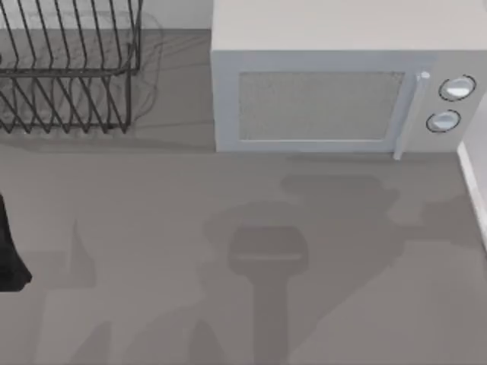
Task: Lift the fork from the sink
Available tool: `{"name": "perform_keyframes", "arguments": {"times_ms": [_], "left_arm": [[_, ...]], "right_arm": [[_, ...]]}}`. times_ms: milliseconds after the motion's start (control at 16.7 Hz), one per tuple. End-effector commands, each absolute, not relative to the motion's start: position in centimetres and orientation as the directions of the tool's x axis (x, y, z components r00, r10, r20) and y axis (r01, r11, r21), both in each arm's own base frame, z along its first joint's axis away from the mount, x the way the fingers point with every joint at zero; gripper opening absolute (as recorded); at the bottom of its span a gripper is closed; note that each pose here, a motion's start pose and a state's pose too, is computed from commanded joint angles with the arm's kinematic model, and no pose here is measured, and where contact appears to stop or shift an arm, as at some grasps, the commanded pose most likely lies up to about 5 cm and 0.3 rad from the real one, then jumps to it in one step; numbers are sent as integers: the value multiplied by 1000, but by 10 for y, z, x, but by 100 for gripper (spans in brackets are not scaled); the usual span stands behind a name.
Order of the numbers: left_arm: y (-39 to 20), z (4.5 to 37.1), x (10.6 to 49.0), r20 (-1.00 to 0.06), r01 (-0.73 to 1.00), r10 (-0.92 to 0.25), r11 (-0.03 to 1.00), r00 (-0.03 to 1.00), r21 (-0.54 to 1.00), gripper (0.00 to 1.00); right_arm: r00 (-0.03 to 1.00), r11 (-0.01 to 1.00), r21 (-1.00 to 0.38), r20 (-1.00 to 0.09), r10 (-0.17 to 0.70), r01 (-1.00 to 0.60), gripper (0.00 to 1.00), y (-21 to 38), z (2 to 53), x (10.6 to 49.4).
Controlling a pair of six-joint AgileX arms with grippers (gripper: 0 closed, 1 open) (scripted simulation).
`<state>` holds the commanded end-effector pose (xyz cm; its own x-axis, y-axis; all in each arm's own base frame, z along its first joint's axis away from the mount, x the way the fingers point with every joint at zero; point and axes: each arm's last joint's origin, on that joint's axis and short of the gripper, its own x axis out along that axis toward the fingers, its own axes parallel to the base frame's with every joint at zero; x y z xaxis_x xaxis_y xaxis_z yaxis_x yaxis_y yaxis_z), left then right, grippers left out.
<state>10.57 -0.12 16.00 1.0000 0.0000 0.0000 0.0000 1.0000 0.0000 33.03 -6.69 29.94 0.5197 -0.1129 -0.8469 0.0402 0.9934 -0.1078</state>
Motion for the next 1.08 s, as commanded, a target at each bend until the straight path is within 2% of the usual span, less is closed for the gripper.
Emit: {"name": "perform_keyframes", "arguments": {"times_ms": [300,600,780,1080], "left_arm": [[-1,160,106,0,0,0,1000,1000,0,100],[-1,160,106,0,0,0,1000,1000,0,100],[-1,160,106,0,0,0,1000,1000,0,100],[-1,160,106,0,0,0,1000,1000,0,100]], "right_arm": [[254,997,-69,-965,-71,19,100,-109,245,414],[59,1000,-19,-998,-19,10,100,-139,181,455],[6,1000,-2,-1000,-2,10,100,-147,161,463],[0,1000,0,-1000,0,10,100,-148,159,464]]}}
